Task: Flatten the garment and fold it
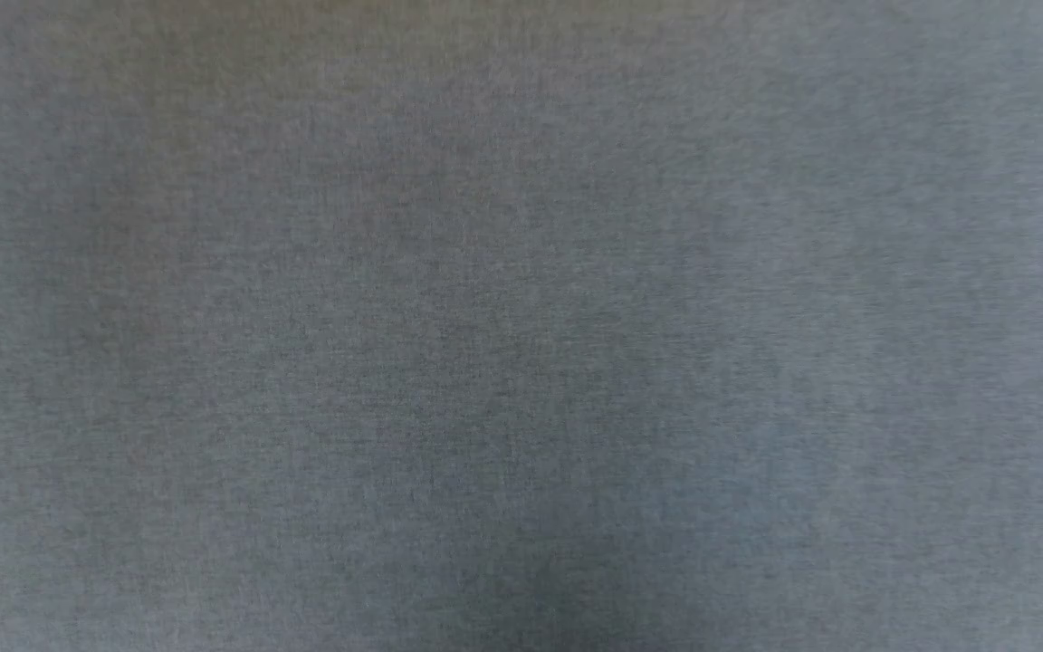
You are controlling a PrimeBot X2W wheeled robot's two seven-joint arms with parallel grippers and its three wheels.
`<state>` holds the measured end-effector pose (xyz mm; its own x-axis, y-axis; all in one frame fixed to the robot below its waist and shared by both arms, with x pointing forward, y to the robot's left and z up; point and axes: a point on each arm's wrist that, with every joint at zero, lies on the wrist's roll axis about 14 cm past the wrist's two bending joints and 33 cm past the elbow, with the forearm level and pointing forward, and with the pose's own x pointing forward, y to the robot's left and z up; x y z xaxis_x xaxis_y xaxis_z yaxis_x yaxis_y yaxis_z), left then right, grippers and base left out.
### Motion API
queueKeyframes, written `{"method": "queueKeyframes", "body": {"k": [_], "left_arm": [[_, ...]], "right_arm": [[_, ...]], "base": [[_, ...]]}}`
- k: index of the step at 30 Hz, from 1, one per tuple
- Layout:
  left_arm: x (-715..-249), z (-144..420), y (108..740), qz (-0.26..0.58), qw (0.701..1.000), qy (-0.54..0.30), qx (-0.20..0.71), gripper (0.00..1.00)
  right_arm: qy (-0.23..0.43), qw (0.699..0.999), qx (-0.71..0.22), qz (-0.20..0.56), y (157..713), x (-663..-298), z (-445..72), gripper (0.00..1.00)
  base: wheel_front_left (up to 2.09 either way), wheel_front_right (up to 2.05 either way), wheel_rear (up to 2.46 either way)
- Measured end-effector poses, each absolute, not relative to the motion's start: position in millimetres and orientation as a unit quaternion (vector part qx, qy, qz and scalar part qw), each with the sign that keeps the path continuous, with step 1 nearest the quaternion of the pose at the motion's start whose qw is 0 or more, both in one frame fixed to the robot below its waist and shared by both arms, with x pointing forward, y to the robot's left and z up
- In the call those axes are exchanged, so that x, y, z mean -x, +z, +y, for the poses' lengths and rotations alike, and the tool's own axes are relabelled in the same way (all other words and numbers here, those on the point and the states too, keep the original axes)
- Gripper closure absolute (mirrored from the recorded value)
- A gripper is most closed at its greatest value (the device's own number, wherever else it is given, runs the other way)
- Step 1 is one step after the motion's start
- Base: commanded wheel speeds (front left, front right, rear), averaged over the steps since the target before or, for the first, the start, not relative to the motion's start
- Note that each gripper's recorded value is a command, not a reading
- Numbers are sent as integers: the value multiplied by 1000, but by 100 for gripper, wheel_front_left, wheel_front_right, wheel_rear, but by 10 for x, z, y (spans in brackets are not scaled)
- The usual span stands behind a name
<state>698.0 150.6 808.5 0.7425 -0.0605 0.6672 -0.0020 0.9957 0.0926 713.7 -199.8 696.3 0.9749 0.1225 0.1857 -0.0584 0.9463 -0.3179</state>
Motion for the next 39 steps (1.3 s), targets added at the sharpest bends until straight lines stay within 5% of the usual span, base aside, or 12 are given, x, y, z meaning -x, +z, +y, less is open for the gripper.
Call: {"method": "queueKeyframes", "body": {"k": [15, 32, 39], "left_arm": [[-7324, 1736, 6274, -219, 973, -45, -61, 100], [-6012, 1910, 6291, -149, 984, -90, -25, 100], [-5220, 1941, 5675, -34, 996, -80, -4, 100]], "right_arm": [[132, 974, 186, -17, 5428, -7399, -1707, 100], [195, 973, 123, 1, 5569, -6307, -1939, 100], [189, 977, 75, 63, 5214, -5638, -1989, 100]], "base": [[0, 0, 0], [0, 0, 0], [0, 0, 0]]}}
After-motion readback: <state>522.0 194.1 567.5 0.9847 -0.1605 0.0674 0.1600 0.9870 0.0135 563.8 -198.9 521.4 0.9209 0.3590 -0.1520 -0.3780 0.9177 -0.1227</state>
